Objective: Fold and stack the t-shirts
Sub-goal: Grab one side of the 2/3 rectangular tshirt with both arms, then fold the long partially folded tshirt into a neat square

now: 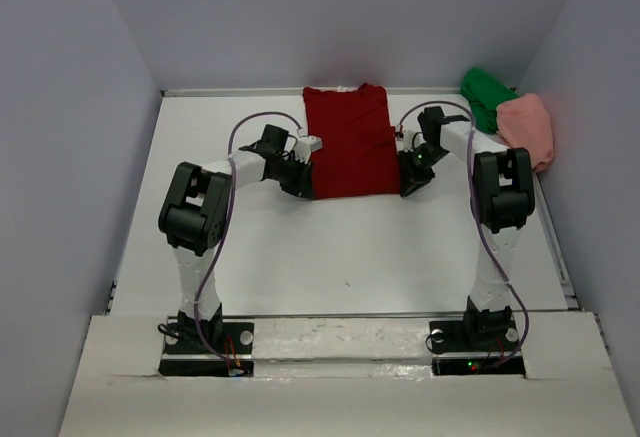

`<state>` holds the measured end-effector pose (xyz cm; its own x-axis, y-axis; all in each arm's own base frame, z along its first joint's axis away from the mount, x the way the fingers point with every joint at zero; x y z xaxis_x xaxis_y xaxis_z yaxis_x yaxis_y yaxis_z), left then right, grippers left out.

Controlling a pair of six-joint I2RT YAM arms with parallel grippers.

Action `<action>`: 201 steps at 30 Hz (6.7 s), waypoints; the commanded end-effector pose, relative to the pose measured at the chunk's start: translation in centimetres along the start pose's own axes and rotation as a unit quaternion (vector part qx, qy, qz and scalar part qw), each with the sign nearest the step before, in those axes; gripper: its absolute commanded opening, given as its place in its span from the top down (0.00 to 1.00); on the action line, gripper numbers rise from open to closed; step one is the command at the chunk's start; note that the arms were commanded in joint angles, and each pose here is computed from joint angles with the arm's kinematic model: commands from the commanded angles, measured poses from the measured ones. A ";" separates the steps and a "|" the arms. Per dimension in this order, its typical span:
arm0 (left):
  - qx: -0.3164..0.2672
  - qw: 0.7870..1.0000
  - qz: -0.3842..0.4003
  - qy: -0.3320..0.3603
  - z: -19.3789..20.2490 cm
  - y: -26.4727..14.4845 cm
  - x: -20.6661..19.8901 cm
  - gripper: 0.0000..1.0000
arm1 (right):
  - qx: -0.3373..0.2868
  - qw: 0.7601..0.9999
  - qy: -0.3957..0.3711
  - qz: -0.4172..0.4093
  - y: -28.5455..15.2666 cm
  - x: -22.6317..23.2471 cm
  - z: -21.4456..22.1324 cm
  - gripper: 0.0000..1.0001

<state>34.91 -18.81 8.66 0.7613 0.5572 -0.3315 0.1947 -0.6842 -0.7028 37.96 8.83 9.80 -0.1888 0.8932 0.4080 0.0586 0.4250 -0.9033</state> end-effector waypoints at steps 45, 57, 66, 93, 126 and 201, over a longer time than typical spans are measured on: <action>0.081 0.974 0.120 0.176 2.0 -7.8 -5.4 1.00 | 0.028 0.997 -0.066 0.018 -5.5 1.4 6.1 1.00; 0.118 0.941 0.206 0.240 5.1 -11.0 -8.1 1.00 | 0.047 0.993 -0.098 0.032 -8.6 2.8 8.9 1.00; 0.127 0.930 0.203 0.278 5.2 -13.2 -9.1 1.00 | 0.052 0.989 -0.140 0.013 -11.2 4.9 11.4 1.00; 0.063 0.950 0.049 0.302 -1.2 -14.1 -6.5 1.00 | -0.055 0.983 -0.161 0.070 -12.6 4.9 6.8 1.00; -0.020 0.956 -0.133 0.260 -7.8 -13.9 0.7 1.00 | -0.156 0.968 -0.163 0.108 -10.8 4.3 -6.6 1.00; -0.133 0.937 -0.322 0.030 2.7 -19.1 8.2 0.01 | -0.221 0.807 -0.372 0.402 -3.5 16.6 -7.1 0.58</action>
<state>35.35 0.18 14.04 0.4967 0.8635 0.0874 0.6488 -0.3025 -0.6982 39.26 24.29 17.67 -0.5990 0.6327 -0.4909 0.6496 0.0255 -0.7598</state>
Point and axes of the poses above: each gripper's point midway between its finger pads, its own y axis out along the fingers, its own x axis along the line the jaws close on, z = x × y, the point moved 8 cm from there along -y, back along the fingers, and after that the axes turned 10 degrees about y, right-handed, at the moved point
